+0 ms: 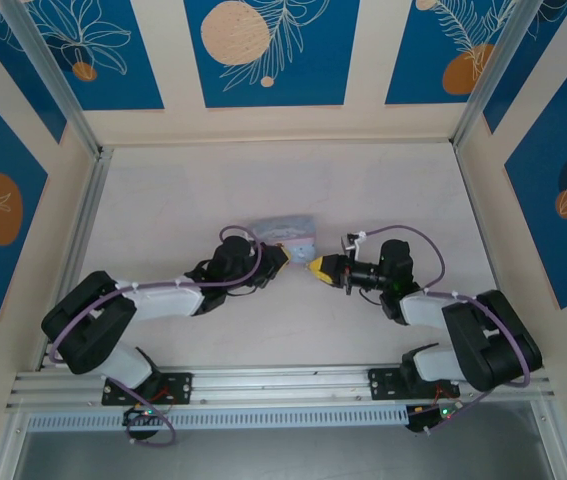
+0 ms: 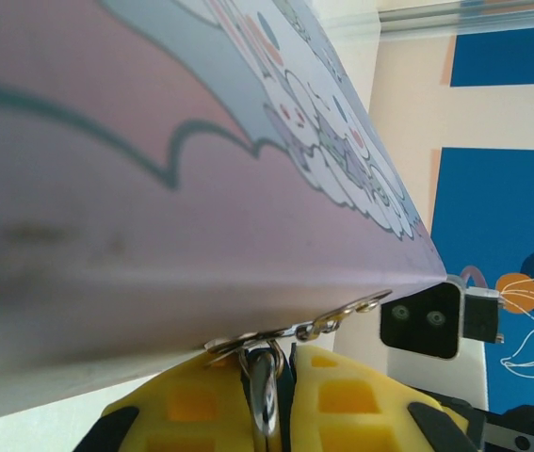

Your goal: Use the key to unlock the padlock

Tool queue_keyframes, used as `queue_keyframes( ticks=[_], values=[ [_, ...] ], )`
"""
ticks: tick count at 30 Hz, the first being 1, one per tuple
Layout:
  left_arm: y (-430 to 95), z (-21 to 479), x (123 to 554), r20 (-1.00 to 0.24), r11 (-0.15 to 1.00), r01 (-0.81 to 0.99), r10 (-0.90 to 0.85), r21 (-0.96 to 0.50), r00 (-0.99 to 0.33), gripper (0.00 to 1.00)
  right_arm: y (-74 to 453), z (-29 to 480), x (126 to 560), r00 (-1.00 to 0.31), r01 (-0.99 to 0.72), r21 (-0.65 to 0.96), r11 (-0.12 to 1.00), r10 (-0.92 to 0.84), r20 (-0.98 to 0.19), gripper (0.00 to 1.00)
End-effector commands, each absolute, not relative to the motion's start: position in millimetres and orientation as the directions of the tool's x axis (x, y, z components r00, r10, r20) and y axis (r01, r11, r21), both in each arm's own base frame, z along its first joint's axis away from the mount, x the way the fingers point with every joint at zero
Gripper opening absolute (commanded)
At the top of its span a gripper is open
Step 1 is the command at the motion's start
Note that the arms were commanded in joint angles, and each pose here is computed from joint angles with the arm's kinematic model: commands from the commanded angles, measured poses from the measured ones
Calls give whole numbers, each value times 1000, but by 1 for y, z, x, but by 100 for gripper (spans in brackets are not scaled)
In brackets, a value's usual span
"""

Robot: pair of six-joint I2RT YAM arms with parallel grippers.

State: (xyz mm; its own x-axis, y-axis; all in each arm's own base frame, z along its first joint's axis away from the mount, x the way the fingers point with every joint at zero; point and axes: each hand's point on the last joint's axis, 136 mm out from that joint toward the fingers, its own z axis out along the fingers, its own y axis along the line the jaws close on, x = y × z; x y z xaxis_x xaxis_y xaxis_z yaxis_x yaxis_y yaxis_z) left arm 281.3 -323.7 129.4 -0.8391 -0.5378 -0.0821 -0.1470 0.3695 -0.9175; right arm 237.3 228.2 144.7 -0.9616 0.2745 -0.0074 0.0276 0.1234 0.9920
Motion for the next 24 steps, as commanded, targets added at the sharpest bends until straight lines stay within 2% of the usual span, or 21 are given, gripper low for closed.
queue_keyframes(
  ticks=[1, 14, 24],
  values=[
    [-327, 171, 291, -128, 287, -42, -546, -957, -828, 0, 234, 155, 240, -962, -66, 992, 104, 258, -91, 0],
    [-344, 169, 300, -29, 138, -55, -542, -989, -840, 0, 236, 149, 234, -958, -57, 990, 125, 272, -89, 0],
    [-347, 174, 293, -41, 130, -29, -506, -991, -862, 0, 227, 145, 238, -959, -58, 989, 133, 268, -92, 0]
  ],
)
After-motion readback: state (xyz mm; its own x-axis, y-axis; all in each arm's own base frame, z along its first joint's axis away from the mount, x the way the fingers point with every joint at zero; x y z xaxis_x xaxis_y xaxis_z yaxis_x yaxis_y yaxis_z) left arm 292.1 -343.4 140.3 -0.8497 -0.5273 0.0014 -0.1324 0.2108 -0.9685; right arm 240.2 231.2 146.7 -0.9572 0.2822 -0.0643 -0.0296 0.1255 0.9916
